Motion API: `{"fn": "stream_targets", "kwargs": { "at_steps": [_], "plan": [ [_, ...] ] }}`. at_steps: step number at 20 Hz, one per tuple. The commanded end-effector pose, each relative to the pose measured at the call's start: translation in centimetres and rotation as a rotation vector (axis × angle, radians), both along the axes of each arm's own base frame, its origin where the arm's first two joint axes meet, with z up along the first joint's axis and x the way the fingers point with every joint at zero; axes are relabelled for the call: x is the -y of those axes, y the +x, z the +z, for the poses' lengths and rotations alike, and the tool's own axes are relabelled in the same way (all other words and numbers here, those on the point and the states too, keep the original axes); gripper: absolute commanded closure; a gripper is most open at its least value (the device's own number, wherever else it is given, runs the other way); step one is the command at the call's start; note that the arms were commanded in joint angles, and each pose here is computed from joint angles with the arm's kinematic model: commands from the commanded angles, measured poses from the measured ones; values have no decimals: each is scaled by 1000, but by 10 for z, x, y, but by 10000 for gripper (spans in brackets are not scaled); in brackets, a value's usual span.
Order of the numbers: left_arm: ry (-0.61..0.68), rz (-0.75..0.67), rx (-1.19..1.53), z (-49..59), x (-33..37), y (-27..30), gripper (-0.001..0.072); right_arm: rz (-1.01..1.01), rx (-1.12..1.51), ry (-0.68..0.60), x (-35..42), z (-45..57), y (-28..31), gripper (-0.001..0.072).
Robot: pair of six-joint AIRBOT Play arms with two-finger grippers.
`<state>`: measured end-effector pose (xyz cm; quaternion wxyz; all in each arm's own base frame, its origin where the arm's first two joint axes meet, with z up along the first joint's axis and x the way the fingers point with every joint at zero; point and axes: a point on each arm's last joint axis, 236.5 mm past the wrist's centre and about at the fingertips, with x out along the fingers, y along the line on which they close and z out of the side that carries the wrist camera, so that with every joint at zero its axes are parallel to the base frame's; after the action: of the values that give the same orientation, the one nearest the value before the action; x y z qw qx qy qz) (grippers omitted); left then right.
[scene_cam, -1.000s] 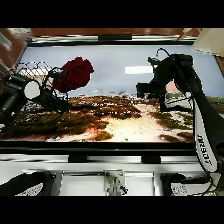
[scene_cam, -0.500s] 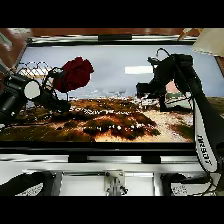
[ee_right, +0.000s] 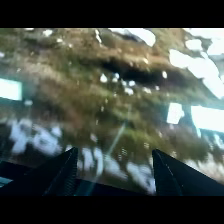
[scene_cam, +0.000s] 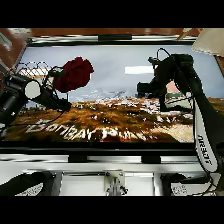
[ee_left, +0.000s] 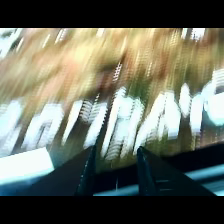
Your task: Fold the shirts.
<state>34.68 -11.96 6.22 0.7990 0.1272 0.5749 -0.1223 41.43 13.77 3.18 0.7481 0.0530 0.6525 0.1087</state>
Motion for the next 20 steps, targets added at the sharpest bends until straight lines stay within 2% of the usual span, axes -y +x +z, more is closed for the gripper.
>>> {"fn": "stream_targets", "kwargs": {
  "at_steps": [1, 3, 5, 8, 13, 14, 15, 16, 20],
  "plan": [
    [-99, -8, 79, 4, 24, 21, 385, 12, -34, -164, 44, -7, -7, 123],
    [-165, -7, 70, 1, 40, 23, 385, -5, -37, -261, 72, -7, -6, 123],
    [-169, -5, 55, -3, 42, 23, 384, -19, -27, -307, 86, -7, -3, 123],
    [-219, -4, 57, 0, 53, 23, 390, -27, 60, -293, 84, -4, 18, 123],
    [-221, -2, 189, 11, 51, 53, 389, -56, 228, -206, 65, 7, 57, 123],
    [-231, 0, 210, 12, 54, 60, 353, -66, 239, -183, 60, 8, 59, 123],
    [-237, 7, 234, 9, 54, 70, 111, -72, 255, -160, 55, 10, 63, 123],
    [-239, 41, 232, 2, 48, 82, 9, -79, 265, -137, 51, 11, 66, 123],
    [-227, 232, 225, -21, -12, 168, 3, -113, 253, -78, 39, 12, 64, 123]
  ]
}}
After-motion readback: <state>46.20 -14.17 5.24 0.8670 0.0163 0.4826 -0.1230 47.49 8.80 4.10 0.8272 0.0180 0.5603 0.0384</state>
